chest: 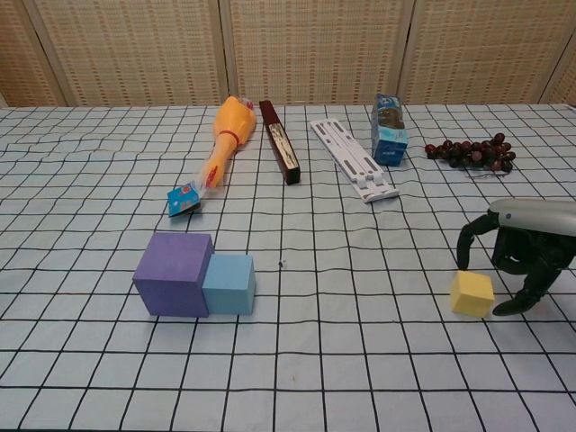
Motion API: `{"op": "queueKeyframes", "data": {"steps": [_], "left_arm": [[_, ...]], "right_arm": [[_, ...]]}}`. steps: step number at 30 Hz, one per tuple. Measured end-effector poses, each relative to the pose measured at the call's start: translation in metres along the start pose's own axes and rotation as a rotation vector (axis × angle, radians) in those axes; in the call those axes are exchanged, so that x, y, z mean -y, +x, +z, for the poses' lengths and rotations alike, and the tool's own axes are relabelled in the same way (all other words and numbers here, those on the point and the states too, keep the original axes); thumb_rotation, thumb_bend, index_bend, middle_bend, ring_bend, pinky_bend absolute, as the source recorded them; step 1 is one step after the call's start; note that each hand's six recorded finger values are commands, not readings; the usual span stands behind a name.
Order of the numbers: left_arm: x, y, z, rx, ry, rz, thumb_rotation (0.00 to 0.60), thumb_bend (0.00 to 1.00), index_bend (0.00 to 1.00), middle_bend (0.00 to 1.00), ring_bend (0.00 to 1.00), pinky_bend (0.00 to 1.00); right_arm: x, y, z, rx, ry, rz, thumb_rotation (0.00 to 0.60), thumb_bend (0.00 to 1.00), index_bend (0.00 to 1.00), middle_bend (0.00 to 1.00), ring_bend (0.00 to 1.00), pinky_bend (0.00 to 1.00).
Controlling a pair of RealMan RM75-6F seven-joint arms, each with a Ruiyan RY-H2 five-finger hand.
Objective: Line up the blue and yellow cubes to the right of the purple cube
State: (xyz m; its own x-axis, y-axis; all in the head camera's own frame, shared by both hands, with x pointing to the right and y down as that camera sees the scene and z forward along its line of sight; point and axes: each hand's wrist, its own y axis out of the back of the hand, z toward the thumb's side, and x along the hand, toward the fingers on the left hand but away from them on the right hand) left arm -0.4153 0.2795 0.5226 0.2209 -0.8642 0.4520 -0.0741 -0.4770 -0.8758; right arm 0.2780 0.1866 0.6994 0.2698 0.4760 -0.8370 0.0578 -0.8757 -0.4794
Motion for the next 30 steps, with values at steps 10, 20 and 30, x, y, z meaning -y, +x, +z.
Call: {"op": "queueKeyframes", "data": {"steps": [10,20,30], "left_arm": [[-0.0006,-0.0006,0.0000,-0.001,0.001,0.004,0.600,0.38,0.00,0.00,0.00,0.14],[-0.0008,-0.0002,-0.0012,-0.009,0.002,0.007,0.600,0.38,0.00,0.00,0.00,0.14],[-0.0004,0.0001,-0.0005,-0.007,0.002,0.005,0.600,0.38,0.00,0.00,0.00,0.14]], "right_arm": [[0.0028,-0.0021,-0.0018,0.001,-0.007,-0.008,0.600,0.03,0.45,0.91,1.00,1.00],[0.0009,-0.0006,-0.0006,-0.005,-0.037,-0.012,0.600,0.09,0.47,0.91,1.00,1.00],[0.0011,0.0013,-0.0027,-0.013,-0.061,0.009,0.600,0.12,0.48,0.91,1.00,1.00]]}}
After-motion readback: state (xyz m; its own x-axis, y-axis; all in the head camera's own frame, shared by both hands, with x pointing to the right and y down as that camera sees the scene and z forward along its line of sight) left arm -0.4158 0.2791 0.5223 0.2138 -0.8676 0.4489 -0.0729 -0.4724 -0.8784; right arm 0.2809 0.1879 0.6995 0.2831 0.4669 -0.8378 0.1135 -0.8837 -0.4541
